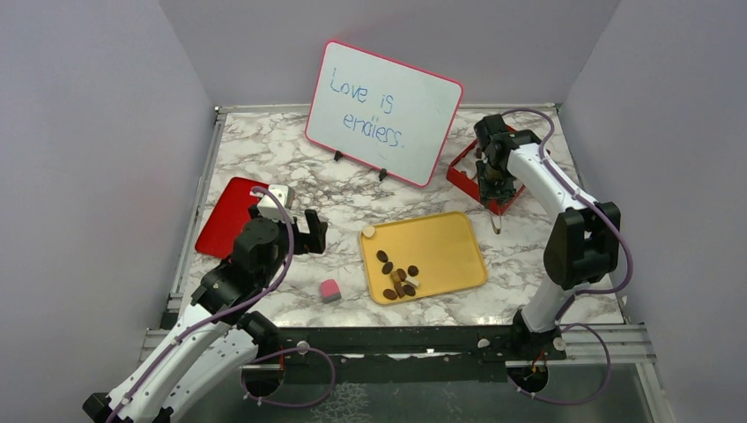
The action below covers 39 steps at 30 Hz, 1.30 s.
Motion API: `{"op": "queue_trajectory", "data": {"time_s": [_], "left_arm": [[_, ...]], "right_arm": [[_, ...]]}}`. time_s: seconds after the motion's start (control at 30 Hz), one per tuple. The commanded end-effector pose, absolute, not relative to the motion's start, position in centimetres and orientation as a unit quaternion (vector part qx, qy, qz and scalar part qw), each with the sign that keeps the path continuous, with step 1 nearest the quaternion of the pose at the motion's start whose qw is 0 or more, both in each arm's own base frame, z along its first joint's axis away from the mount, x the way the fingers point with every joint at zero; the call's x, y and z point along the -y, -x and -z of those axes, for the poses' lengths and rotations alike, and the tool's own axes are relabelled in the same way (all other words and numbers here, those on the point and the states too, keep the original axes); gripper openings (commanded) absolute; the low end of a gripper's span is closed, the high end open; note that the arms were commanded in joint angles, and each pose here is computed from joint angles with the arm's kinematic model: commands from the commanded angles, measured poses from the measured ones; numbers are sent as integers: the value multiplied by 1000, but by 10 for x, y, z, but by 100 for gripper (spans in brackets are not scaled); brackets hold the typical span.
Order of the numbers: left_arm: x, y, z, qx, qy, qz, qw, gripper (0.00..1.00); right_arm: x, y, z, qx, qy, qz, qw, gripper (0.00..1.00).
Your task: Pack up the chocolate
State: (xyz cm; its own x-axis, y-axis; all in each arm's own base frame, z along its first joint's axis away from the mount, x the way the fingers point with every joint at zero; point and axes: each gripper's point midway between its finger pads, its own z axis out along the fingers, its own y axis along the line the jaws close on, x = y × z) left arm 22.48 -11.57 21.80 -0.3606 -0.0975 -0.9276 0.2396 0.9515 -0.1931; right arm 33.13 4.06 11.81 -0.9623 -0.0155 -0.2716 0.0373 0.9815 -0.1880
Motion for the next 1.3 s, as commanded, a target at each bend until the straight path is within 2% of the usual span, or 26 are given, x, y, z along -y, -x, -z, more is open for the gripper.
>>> {"op": "queue_trajectory", "data": {"time_s": [0.0,0.37,0.63,0.93,1.27], "left_arm": [[119,-227,-222,-804,-48,155,572,99],[118,-227,-222,-804,-47,154,573,99],[119,-227,-221,-805,-48,155,571,99],[119,-227,-221,-804,-47,155,571,99],[118,-227,-221,-804,-46,154,572,99]], "right_arm": [[-36,-329,-136,-983,-17,99,151,39],[-45,-337,-174,-976,-14,65,209,39],[-64,-336,-202,-965,16,1,263,38],[-85,-316,-210,-954,61,-51,290,38],[-144,-276,-198,-943,134,-110,284,39]]}}
